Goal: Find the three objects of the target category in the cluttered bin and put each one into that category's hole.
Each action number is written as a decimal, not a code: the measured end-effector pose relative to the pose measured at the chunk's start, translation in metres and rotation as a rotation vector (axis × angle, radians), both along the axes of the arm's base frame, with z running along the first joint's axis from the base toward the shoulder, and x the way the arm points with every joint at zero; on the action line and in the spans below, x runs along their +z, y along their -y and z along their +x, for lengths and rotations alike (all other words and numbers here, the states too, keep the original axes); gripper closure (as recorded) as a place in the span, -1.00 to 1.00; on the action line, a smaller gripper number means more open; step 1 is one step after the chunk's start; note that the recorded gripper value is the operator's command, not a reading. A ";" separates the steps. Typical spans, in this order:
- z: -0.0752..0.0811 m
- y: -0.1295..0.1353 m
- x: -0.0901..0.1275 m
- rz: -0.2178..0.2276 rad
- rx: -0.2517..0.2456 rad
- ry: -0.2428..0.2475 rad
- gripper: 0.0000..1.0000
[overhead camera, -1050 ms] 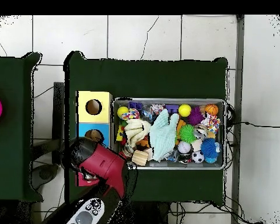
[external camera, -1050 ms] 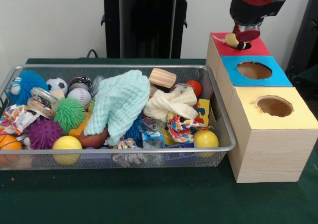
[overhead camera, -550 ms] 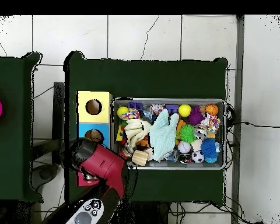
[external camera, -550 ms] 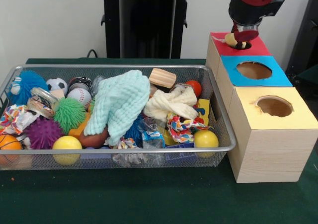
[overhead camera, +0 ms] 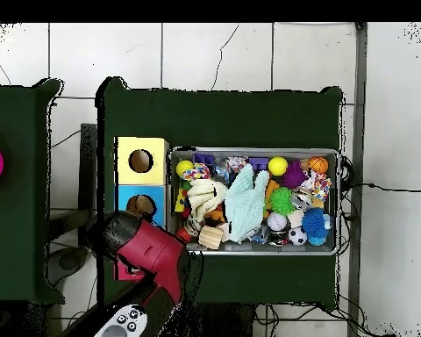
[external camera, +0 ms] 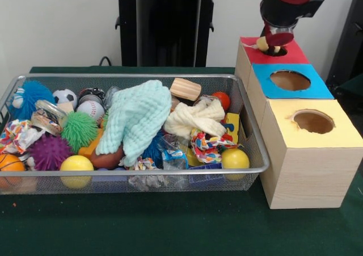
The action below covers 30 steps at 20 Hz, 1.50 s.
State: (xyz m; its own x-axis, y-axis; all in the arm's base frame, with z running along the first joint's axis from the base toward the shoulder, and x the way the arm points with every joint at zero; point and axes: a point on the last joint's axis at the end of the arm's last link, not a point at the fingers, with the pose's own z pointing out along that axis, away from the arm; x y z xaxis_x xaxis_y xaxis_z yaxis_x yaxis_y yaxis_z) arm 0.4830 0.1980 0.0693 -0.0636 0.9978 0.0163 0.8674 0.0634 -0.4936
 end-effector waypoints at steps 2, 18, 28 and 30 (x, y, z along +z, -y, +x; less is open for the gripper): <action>-0.003 -0.005 0.003 -0.031 0.038 0.043 -1.00; 0.022 0.019 0.072 -0.161 0.171 0.328 -1.00; 0.063 0.066 0.121 -0.232 0.170 0.549 -1.00; 0.066 0.072 0.124 -0.244 0.175 0.569 -1.00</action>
State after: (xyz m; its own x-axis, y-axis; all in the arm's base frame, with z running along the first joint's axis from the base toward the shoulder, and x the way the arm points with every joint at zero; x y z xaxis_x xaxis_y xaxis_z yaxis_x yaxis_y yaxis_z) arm 0.5494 0.1263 0.1932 -0.1576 0.9426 -0.2945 0.9849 0.1716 0.0221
